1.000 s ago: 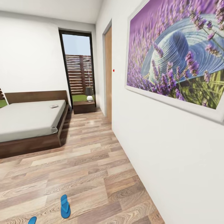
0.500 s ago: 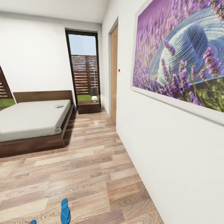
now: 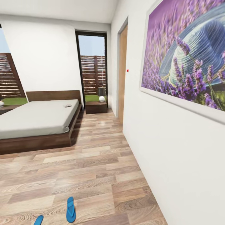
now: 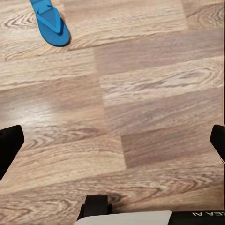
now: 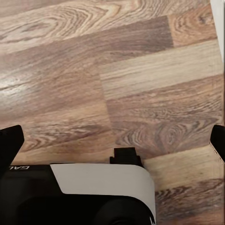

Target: In the bedroom, move the book from the bed onto either nightstand, and place the two sandals side by side next to the bed.

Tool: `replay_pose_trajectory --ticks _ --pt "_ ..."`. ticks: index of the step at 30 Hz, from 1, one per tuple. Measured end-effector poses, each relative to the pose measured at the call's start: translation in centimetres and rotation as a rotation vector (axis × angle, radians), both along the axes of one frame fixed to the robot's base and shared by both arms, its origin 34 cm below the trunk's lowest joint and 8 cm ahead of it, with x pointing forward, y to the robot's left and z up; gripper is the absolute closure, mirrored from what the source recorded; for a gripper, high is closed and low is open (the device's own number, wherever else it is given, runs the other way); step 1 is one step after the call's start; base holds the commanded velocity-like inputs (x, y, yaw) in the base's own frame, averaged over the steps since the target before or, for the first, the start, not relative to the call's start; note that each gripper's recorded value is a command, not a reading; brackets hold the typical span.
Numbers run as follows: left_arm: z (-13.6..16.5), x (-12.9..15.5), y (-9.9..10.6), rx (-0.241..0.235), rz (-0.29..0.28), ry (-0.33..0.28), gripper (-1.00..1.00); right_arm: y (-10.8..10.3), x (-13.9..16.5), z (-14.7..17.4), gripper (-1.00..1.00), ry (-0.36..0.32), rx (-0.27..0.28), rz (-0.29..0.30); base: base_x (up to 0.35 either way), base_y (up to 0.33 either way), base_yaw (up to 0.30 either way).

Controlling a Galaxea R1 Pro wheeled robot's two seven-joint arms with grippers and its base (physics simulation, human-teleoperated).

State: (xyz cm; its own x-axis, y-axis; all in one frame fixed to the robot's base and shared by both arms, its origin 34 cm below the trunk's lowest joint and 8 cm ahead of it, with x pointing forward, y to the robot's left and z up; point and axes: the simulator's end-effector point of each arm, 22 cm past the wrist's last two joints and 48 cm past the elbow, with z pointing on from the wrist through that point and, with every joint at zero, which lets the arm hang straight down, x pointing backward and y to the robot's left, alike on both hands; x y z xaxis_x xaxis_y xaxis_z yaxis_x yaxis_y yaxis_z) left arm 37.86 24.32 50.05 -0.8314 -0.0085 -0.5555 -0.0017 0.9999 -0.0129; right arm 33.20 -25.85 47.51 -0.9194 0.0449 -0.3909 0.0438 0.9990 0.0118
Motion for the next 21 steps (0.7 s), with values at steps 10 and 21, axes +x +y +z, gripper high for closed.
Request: replay_pose_trajectory --ticks 10,21 --pt "0.0 -0.01 0.0 0.0 0.0 0.0 -1.0 -0.02 -0.02 0.0 -1.0 0.0 0.0 0.0 0.198 -0.16 0.002" --pt "0.03 0.04 0.53 0.007 0.001 -0.002 -1.0 0.03 -0.03 0.0 -1.0 0.0 0.0 0.0 0.132 -0.015 0.0"
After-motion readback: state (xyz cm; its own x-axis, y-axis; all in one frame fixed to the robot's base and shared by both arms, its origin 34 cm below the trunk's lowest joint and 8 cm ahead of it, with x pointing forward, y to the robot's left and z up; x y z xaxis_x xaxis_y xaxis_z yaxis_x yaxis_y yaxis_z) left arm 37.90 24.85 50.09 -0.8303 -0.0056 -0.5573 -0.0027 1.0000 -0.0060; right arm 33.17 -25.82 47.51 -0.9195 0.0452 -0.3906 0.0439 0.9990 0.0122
